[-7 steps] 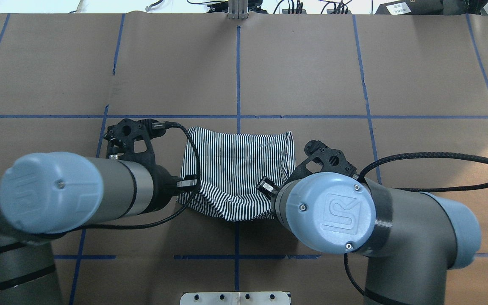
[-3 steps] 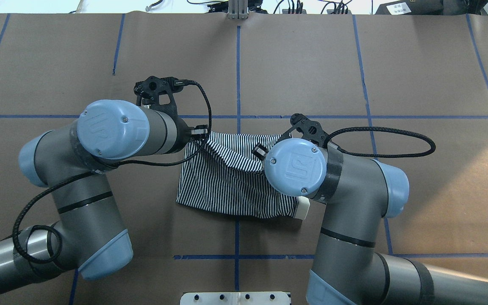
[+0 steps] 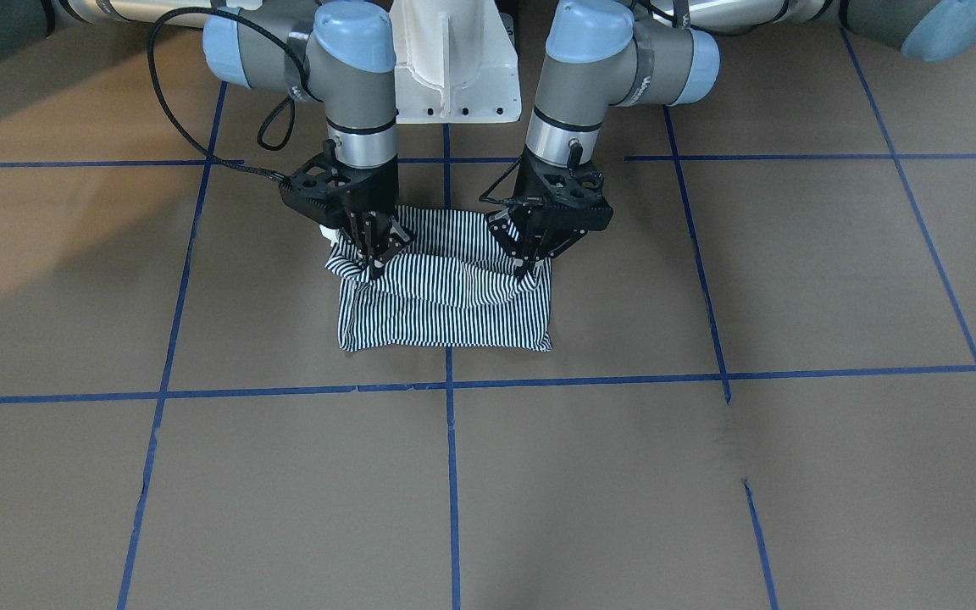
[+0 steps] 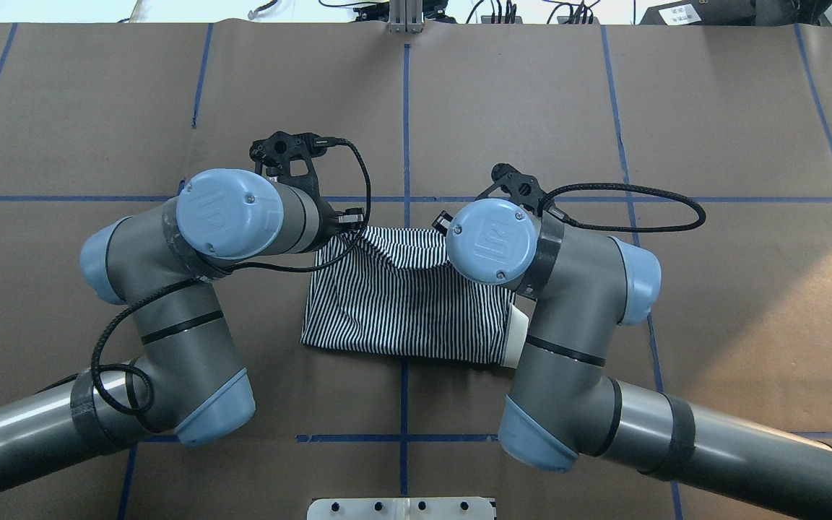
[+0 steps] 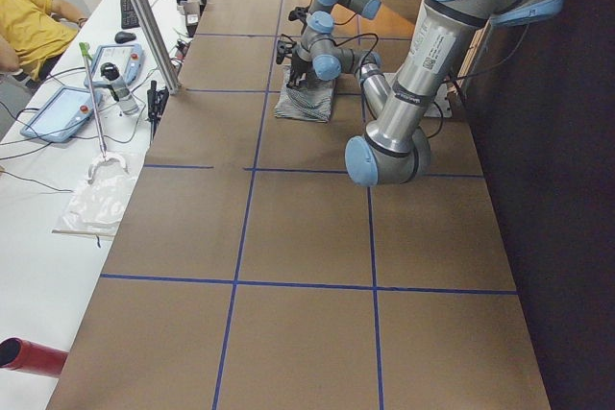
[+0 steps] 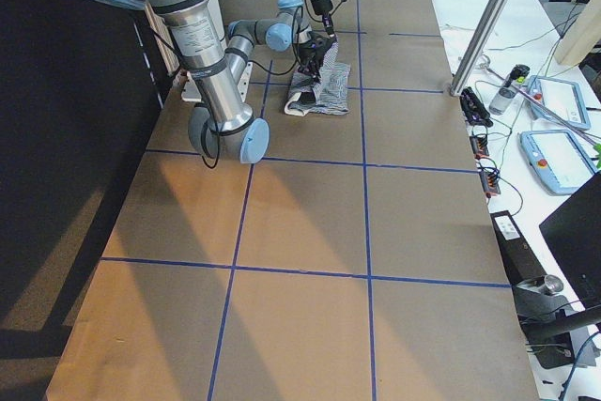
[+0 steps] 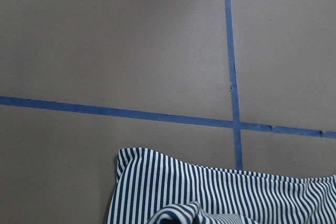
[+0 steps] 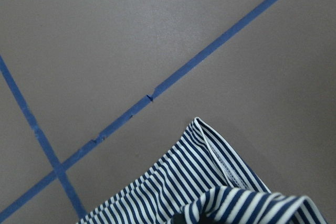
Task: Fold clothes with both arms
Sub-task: 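Lower the folded edge onto the far half and open both grippers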
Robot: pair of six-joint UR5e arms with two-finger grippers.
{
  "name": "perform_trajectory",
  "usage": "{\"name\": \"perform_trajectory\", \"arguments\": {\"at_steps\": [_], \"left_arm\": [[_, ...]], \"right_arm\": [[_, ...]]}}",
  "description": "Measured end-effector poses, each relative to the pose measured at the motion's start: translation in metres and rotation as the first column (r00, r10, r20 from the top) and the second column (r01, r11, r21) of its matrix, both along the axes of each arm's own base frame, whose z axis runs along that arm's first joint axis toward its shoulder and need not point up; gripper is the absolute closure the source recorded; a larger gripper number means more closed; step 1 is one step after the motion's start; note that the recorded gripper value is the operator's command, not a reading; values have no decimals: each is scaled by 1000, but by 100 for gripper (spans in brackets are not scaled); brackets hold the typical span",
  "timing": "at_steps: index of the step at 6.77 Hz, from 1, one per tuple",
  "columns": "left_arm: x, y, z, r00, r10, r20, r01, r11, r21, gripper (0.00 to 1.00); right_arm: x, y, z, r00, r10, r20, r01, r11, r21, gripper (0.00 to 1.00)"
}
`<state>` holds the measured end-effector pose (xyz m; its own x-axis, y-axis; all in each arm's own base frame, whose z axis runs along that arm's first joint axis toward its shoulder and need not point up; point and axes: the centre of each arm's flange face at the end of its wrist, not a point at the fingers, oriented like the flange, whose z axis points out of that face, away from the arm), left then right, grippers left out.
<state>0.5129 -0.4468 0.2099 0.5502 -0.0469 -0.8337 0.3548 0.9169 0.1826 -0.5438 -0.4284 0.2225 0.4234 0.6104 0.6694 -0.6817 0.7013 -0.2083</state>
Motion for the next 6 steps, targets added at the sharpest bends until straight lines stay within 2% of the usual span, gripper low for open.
{"name": "perform_trajectory", "arguments": {"at_steps": [2,4,5,6], "left_arm": [[19,-13,20,1000,-9,23,9,1000,-2,100],[27,-18,33,999,-10,44,11,1000,-13,100],[28,-18,36,999,-10,49,11,1000,-15,16],[28,-19,37,998,1,59,0,1000,-2,0]], "right_arm": [[-18,-31,16,1000,14,-13,-14,1000,8,100],[-23,-40,25,1000,13,-26,-13,1000,10,100],[-23,-41,27,1000,10,-29,-9,1000,10,1],[-23,-42,27,999,-12,-42,13,1000,28,0]]}}
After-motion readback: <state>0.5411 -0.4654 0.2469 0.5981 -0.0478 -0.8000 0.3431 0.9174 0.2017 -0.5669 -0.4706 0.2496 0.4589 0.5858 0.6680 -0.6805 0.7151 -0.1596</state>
